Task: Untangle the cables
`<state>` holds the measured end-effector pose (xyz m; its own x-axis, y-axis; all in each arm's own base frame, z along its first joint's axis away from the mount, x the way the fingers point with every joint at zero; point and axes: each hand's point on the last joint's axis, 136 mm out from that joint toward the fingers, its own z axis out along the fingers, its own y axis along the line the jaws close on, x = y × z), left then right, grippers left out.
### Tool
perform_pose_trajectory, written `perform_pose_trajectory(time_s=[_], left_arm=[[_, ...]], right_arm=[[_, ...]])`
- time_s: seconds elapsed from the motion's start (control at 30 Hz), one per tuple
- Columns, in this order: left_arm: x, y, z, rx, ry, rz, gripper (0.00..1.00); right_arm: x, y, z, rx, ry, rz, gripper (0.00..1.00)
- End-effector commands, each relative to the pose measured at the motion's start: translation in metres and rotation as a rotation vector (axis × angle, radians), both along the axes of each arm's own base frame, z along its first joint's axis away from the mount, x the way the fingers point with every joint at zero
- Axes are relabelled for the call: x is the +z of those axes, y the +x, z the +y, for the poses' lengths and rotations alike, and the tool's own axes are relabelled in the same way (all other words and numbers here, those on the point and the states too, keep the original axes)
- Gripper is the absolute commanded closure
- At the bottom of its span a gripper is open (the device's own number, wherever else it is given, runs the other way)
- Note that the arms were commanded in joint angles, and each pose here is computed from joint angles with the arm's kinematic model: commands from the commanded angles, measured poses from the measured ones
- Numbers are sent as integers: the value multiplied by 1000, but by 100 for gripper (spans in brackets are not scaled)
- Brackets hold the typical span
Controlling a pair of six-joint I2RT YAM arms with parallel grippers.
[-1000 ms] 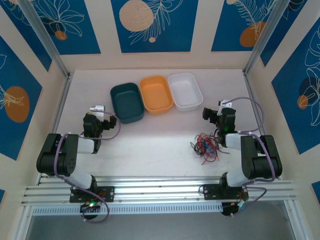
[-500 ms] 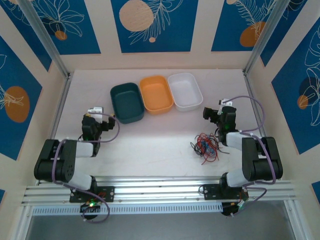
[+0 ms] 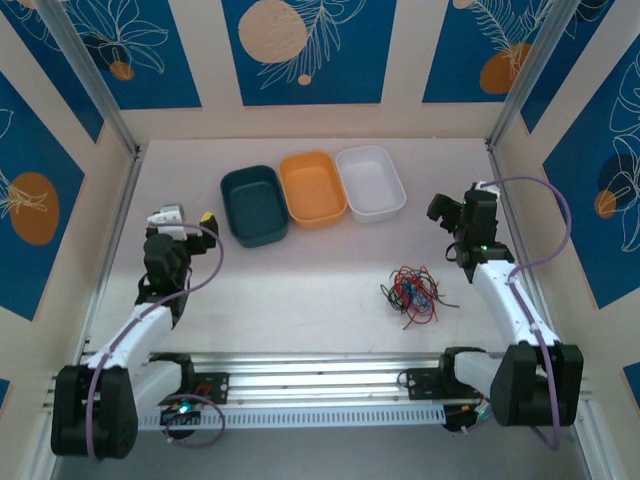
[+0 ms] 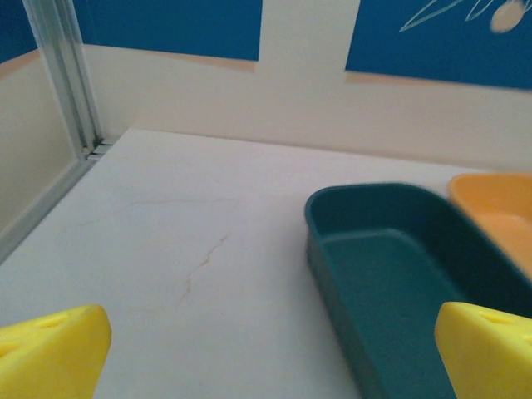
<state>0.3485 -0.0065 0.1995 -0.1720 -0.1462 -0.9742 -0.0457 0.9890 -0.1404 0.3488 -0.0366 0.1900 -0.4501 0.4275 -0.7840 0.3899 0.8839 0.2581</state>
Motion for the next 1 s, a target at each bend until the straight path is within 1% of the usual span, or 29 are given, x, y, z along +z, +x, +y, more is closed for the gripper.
perform_pose_trajectory(time_s=[0.0,0.07,0.17,0.23,0.33,0.47,0.6,0.67,0.77,0.97], left_arm=[[-3,-11,-31,-105,-134,88,0],[-1,-19,-50,-144,-148,96,0],[-5,-33,-91,-238,-163,113,0],[-10,-41,-114,-286,-169,134,0],[-17,-48,-141,-335,-217,164,0],[-20,-46,-158,-350,-289,159,0],[-15,-38,-168,-361,-305,139,0],[-13,-35,-176,-385,-297,136,0],[-13,-33,-185,-418,-267,137,0],[-19,-32,-200,-482,-254,146,0]], right_arm=[[-37,-62,7,-104,121,290,0],[-41,-79,22,-86,177,345,3],[-49,-101,41,-63,231,408,8],[-56,-114,51,-50,250,454,11],[-67,-132,67,-30,266,527,18],[-83,-156,84,-5,269,625,23],[-97,-177,90,-28,290,709,28],[-103,-185,91,-49,299,736,28],[-112,-185,92,-68,321,738,28],[-127,-159,111,-15,440,687,28]])
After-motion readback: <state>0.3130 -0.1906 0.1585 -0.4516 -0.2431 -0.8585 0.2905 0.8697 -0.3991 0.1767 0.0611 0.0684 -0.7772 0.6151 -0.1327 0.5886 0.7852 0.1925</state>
